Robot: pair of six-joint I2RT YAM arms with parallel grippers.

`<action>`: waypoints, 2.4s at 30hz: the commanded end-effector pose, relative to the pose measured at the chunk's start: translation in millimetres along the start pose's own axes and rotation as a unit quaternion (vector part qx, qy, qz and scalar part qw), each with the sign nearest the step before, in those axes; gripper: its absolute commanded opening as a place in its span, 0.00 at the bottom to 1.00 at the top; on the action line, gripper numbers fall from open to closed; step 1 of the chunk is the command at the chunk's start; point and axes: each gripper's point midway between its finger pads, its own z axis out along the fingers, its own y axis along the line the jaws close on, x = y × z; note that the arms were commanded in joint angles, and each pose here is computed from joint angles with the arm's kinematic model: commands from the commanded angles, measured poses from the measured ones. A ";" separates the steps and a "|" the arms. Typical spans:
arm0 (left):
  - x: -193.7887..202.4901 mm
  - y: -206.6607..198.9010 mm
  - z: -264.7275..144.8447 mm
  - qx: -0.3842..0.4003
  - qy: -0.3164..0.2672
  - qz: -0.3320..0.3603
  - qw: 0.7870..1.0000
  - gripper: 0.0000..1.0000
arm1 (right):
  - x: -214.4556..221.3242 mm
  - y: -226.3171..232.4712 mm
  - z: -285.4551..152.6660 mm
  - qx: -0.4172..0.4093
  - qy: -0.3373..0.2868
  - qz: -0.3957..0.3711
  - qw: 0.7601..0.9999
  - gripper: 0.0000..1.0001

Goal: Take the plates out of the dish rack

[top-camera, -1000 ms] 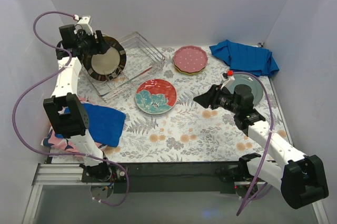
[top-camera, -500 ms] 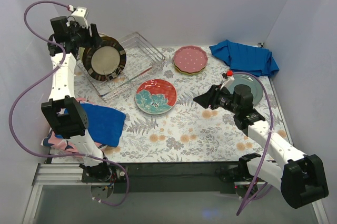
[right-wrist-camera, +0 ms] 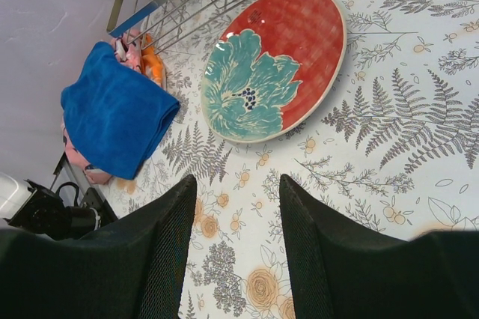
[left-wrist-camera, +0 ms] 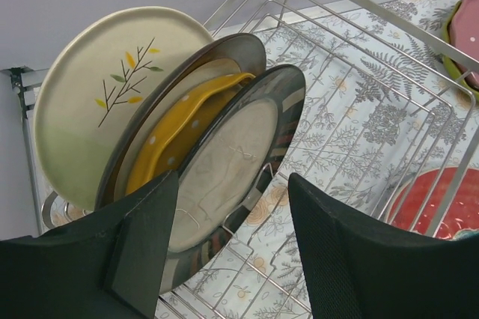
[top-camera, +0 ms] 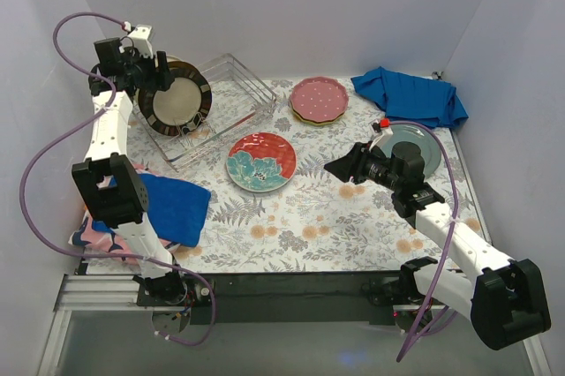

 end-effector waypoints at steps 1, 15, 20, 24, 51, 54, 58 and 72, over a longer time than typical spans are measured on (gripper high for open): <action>5.6 7.2 7.3 -0.009 0.003 0.004 1.000 0.58 | -9.6 5.1 -0.3 -0.011 -0.022 -0.025 0.999 0.54; 24.4 -15.7 19.2 0.042 0.026 0.007 0.999 0.56 | -9.5 3.4 0.7 -0.008 -0.021 -0.025 0.999 0.54; 25.4 -26.1 17.0 0.044 0.030 0.025 0.998 0.53 | -8.5 3.4 0.6 -0.009 -0.020 -0.025 0.999 0.55; 30.9 -23.0 16.0 0.025 0.041 0.052 0.998 0.52 | -10.0 5.1 -0.5 -0.011 -0.022 -0.027 0.999 0.54; 25.7 -50.4 22.5 0.044 0.047 0.273 0.960 0.37 | -6.9 0.3 4.6 -0.007 -0.013 -0.021 1.000 0.55; 24.1 -55.7 20.6 0.049 0.045 0.284 0.957 0.35 | -5.8 0.6 5.5 -0.009 -0.009 -0.018 1.000 0.55; 28.5 -55.6 23.4 0.047 0.049 0.289 0.955 0.29 | -6.0 0.9 5.5 -0.010 -0.009 -0.019 1.000 0.55; 27.8 -75.8 27.3 0.044 0.047 0.316 0.947 0.00 | -3.8 -2.5 5.3 -0.004 -0.009 -0.022 1.000 0.55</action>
